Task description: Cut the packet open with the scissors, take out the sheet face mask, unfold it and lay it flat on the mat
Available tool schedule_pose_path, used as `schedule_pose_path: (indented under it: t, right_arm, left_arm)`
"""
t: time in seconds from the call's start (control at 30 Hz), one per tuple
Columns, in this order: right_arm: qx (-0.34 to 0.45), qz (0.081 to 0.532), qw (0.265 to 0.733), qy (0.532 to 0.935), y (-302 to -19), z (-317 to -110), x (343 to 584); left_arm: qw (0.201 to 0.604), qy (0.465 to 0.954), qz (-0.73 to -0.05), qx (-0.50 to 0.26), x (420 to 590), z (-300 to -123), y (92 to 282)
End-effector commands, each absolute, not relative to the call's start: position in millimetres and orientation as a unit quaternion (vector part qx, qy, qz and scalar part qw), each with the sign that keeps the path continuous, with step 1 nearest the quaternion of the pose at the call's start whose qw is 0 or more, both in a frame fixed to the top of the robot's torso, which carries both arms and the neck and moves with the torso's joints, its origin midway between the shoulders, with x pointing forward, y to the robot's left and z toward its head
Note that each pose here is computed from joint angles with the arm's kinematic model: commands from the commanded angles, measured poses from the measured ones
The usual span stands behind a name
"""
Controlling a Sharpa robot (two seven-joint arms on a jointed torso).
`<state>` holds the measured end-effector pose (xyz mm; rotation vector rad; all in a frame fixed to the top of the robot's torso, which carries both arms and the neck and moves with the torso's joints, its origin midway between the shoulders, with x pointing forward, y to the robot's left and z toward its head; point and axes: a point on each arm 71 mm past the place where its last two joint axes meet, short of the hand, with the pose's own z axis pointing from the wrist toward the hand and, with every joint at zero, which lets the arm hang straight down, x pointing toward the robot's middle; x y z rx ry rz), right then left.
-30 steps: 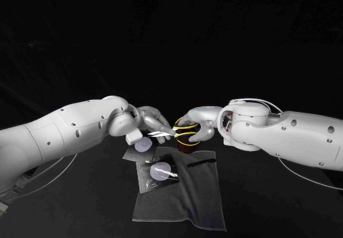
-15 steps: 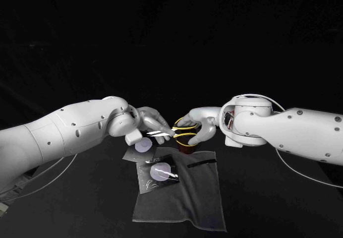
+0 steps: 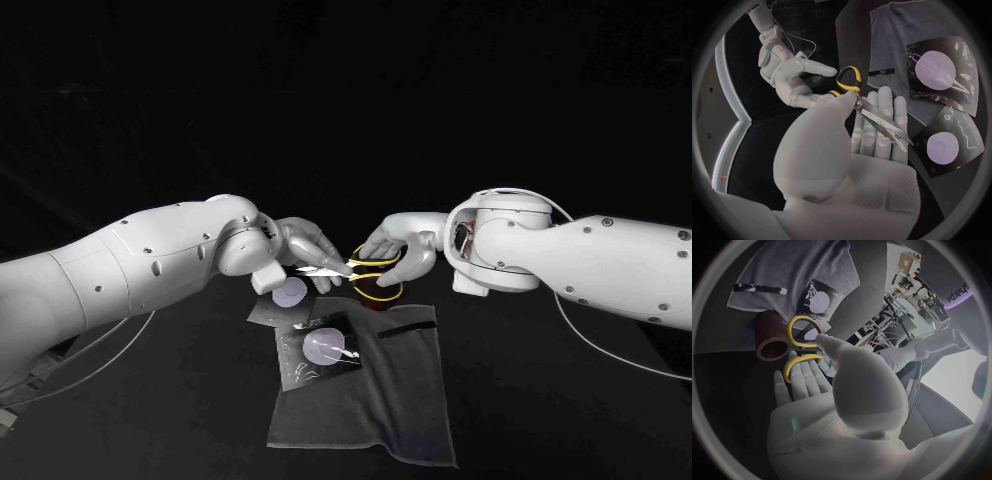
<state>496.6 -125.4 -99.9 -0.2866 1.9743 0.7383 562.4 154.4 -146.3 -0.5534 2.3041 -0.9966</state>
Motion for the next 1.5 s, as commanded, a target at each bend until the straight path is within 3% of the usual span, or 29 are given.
schedule_pose_path:
  t: [0.03,0.63,0.83,1.0,1.2,1.5]
  right_arm:
    - [-0.111,0.316,0.505,0.796,-126.7,-91.0,499.4]
    - [-0.124,0.312,0.494,0.802,-129.6,-92.9,500.4]
    - [-0.105,0.337,0.520,0.778,-133.3,-87.0,501.7]
    - [-0.044,0.373,0.559,0.739,-148.9,-77.5,507.7]
    - [0.059,0.398,0.574,0.714,-180.7,-74.2,518.7]
    - [0.190,0.393,0.558,0.706,-220.9,-96.0,529.9]
  left_arm:
    - [0.284,0.871,-0.339,-0.212,563.1,-153.6,163.9]
    - [0.282,0.872,-0.338,-0.213,562.9,-154.0,165.3]
    - [0.281,0.872,-0.339,-0.214,562.7,-153.9,166.1]
    - [0.275,0.870,-0.350,-0.212,561.3,-153.3,165.8]
    - [0.266,0.863,-0.380,-0.201,557.3,-151.0,162.8]
    - [0.274,0.841,-0.426,-0.189,554.5,-144.9,161.5]
